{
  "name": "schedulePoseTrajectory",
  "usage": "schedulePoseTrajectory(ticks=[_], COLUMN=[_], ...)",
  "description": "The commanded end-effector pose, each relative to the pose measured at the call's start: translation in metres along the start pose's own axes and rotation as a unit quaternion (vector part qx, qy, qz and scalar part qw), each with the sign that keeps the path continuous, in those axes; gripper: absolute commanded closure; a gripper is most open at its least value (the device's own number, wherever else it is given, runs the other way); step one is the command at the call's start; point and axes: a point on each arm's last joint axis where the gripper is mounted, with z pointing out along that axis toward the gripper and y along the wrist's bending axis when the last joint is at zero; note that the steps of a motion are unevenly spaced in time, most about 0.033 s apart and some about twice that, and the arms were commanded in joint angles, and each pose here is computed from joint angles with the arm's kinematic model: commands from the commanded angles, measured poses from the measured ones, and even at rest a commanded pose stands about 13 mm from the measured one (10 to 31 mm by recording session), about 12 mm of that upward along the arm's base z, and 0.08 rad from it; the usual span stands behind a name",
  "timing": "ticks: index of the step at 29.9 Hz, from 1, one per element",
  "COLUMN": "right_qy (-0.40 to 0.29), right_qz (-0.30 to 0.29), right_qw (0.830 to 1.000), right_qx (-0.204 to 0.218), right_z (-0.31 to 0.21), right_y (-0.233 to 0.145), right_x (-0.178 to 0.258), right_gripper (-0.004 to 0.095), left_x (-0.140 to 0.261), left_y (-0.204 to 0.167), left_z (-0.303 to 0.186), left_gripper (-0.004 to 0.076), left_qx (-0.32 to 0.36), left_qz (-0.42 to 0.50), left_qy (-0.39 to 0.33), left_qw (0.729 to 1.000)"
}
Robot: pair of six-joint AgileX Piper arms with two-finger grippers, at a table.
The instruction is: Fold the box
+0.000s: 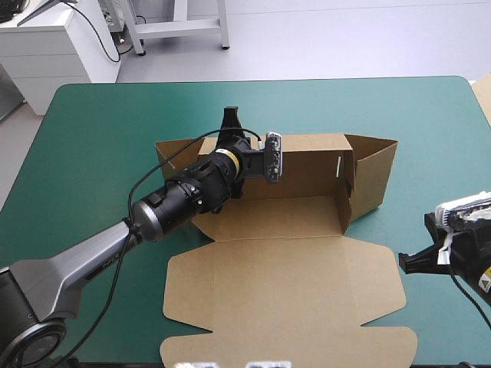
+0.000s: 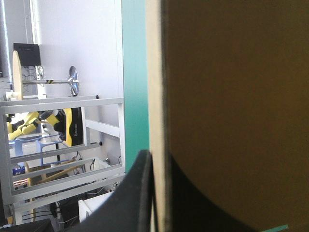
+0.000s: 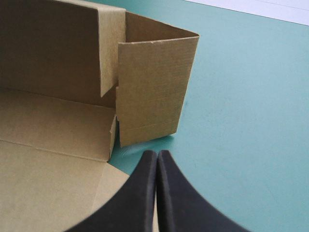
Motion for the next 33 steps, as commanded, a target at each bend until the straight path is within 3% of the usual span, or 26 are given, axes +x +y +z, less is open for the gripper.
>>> schedulePoseTrajectory(ticks=[1, 9, 22, 30, 33], right_qy=[-0.054, -0.045, -0.046, 0.028, 0.034], right_qz=[0.01, 0.009, -0.023, -0.061, -0.055], right_qw=[0.998, 0.999, 0.999, 0.997, 0.998], right_qx=[0.006, 0.004, 0.003, 0.034, 0.016], right_z=[-0.002, 0.01, 0.038, 0.087, 0.101], right_y=[-0.001, 0.001, 0.005, 0.003, 0.0], right_x=[-0.017, -0.034, -0.109, -0.159, -0.176], right_gripper=[0.0929, 0.0929, 0.0929, 0.0929, 0.0929], left_x=[-0.005, 0.002, 0.008, 0.008, 0.009], left_y=[0.01, -0.001, -0.015, -0.015, -0.015], left_z=[-0.024, -0.022, -0.022, -0.022, -0.022], left_gripper=[0.0731, 0.0731, 0.0731, 0.0731, 0.0731], left_qx=[-0.047, -0.061, -0.084, -0.082, -0.082], left_qz=[-0.024, -0.011, 0.014, 0.009, -0.001], left_qy=[-0.012, 0.008, -0.003, -0.002, -0.001], left_qw=[0.999, 0.998, 0.996, 0.997, 0.997])
